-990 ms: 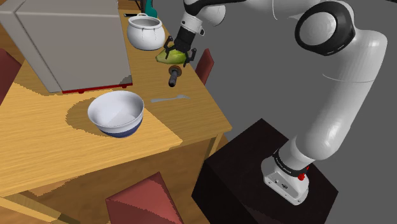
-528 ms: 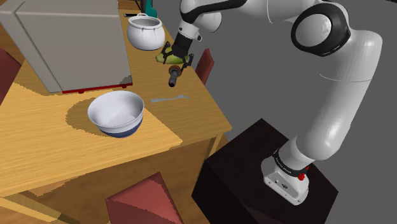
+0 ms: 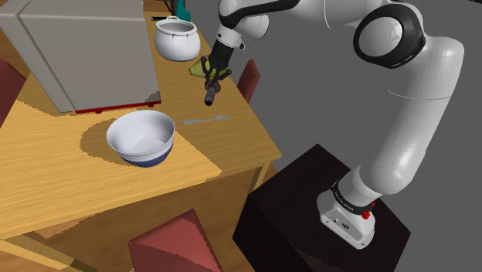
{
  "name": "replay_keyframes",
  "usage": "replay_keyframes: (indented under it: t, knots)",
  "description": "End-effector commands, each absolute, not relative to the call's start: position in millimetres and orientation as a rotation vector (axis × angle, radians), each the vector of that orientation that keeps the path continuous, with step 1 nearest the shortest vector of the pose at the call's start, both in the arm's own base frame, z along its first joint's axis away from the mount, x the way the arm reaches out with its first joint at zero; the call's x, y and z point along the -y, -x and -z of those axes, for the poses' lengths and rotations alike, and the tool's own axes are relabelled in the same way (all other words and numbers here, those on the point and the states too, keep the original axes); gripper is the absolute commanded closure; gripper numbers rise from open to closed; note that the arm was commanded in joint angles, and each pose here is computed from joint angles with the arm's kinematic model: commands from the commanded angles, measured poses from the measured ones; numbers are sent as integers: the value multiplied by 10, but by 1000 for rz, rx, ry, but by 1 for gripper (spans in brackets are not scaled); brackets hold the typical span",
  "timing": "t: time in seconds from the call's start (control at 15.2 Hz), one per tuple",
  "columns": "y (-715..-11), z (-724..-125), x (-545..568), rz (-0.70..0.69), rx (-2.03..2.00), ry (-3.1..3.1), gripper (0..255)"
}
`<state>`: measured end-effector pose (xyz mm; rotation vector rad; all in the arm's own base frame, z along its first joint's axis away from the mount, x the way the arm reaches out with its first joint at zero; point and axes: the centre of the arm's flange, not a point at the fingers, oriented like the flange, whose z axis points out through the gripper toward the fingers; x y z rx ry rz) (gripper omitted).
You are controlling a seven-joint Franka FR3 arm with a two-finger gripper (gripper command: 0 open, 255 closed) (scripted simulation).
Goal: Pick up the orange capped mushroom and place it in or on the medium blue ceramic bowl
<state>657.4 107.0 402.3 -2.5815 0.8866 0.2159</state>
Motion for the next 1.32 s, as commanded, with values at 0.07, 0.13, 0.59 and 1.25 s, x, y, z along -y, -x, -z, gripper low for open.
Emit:
replay_keyframes:
  t: [0.07,0.13,0.59,1.25]
  knots:
    - [-6574,-4023,-1070,-216,-887,2581,255]
    - [-6574,-4023,-1070,-216,-887,2581,255]
    - [-6706,-3899,-1084,-166,-946,2656,0]
    - [-7017,-3353,-1090,-40,-1087,2821,0]
